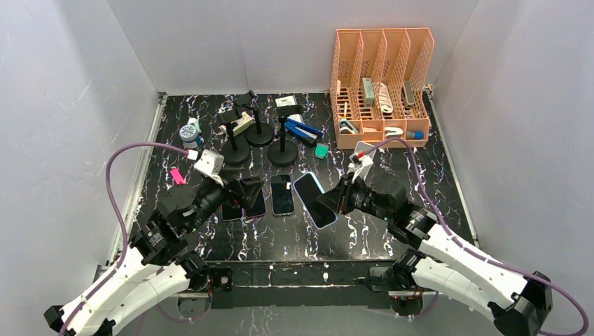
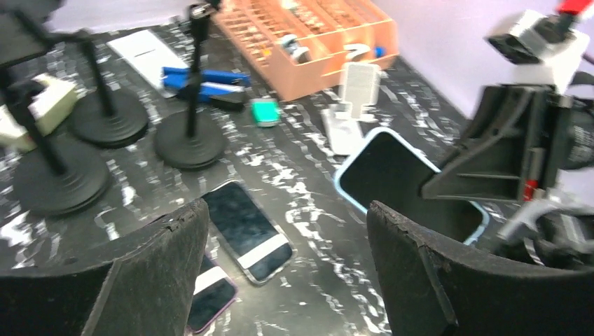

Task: Remove the phone from the phone stand
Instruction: Place the phone at the center of the board.

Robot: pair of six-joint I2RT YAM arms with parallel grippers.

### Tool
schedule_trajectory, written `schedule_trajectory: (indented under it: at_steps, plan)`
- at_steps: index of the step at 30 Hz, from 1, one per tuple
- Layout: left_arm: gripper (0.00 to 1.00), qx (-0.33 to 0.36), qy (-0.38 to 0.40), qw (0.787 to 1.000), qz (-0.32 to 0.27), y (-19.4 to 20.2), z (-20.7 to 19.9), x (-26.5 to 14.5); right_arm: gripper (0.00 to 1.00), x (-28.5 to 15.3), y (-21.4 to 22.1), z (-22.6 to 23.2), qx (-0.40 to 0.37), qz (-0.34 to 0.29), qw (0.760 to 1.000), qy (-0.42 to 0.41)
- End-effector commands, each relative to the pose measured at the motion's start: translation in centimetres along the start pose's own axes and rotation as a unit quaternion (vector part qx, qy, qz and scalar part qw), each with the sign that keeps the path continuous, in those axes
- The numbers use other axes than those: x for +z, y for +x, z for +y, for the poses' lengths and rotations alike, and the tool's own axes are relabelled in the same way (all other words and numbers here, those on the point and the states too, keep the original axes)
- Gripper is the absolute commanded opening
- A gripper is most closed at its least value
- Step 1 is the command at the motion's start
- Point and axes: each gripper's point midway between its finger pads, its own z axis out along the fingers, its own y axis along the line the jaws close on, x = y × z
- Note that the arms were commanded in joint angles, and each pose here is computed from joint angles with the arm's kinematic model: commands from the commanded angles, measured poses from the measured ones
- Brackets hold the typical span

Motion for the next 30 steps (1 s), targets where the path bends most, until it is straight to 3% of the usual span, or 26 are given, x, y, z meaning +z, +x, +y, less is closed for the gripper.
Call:
schedule_trajectory:
  at_steps: [1,14,23,30]
  plan:
    - [0.79,0.033,-0.129,0.991,-0.021,0.6,5.1,-0.3,0.01,0.7,-4.2,-1.8,0.08,-0.129,0.987,0.052]
    - [0.78,0.078,-0.126,0.989,0.002,3.7,6.1,-0.6,0.01,4.8,-1.5,-8.4,0.165,-0.162,0.962,0.142]
    - [0.78,0.082,-0.111,0.99,0.002,3.9,5.7,-0.5,0.01,7.2,-1.3,-11.1,0.142,-0.171,0.958,0.183]
    - [0.78,0.084,-0.105,0.991,-0.002,4.0,5.5,-0.6,0.01,9.6,-0.8,-12.5,0.138,-0.139,0.963,0.185]
